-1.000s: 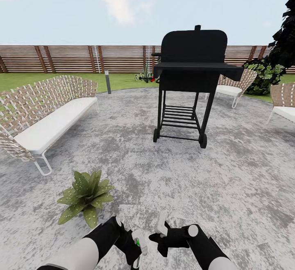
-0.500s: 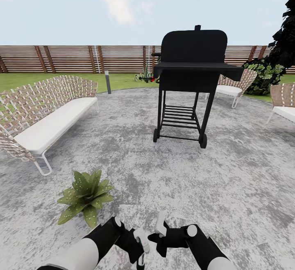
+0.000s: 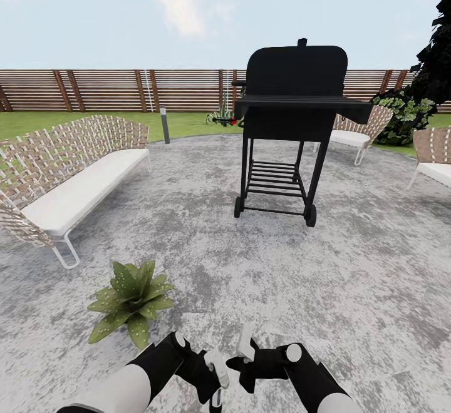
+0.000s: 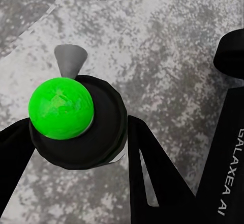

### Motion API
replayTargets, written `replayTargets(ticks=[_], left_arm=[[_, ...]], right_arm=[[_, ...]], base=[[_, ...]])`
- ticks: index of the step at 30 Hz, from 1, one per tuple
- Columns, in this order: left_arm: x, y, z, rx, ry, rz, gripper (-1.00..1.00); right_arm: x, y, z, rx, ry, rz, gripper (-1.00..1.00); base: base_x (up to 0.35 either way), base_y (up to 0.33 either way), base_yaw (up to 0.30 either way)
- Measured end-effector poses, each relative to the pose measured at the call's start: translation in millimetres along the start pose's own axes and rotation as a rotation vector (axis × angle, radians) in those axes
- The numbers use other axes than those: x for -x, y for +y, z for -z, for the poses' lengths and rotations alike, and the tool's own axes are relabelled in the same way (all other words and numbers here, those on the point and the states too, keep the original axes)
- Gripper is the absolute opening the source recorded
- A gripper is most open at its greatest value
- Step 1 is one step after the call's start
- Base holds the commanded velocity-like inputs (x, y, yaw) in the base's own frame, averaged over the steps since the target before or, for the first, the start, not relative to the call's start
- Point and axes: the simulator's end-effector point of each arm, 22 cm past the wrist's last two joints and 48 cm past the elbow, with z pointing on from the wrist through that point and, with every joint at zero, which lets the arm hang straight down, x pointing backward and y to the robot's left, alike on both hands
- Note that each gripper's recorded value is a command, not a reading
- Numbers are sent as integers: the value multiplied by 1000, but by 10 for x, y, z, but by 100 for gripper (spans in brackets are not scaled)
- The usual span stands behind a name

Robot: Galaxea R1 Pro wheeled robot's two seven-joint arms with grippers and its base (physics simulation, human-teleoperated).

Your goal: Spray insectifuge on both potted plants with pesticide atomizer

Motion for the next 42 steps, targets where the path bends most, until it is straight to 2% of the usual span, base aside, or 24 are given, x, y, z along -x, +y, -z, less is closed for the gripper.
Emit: replayTargets(ticks=[2,5,8,21,25,29,34,37,42], left_arm=[[5,-7,-2,-2,-3,-3,-100],[76,-65,0,-28,-36,-36,-100],[97,-97,0,-41,-47,-50,-100],[96,-104,-3,-44,-49,-53,-100],[198,-93,15,-43,-87,-26,-100],[214,-94,18,-44,-93,-23,-100],[203,-94,13,-43,-91,-21,-100],[151,-98,-2,-40,-72,-26,-100],[-241,156,139,0,-22,-2,-100]], right_arm=[[0,-1,1,0,0,0,-100],[-3,-9,7,-2,1,1,-100],[-5,-11,9,-2,1,1,-100],[-4,-12,9,-3,1,1,-100],[-4,-12,9,-2,1,1,-100],[-5,-11,9,-2,1,1,-100],[-5,-12,9,-2,1,1,-100],[-6,-11,9,-2,1,0,-100],[-8,-9,8,-2,1,-1,-100]], base=[[0,0,0],[0,0,0],[0,0,0],[0,0,0],[0,0,0],[0,0,0],[0,0,0],[0,0,0],[0,0,0]])
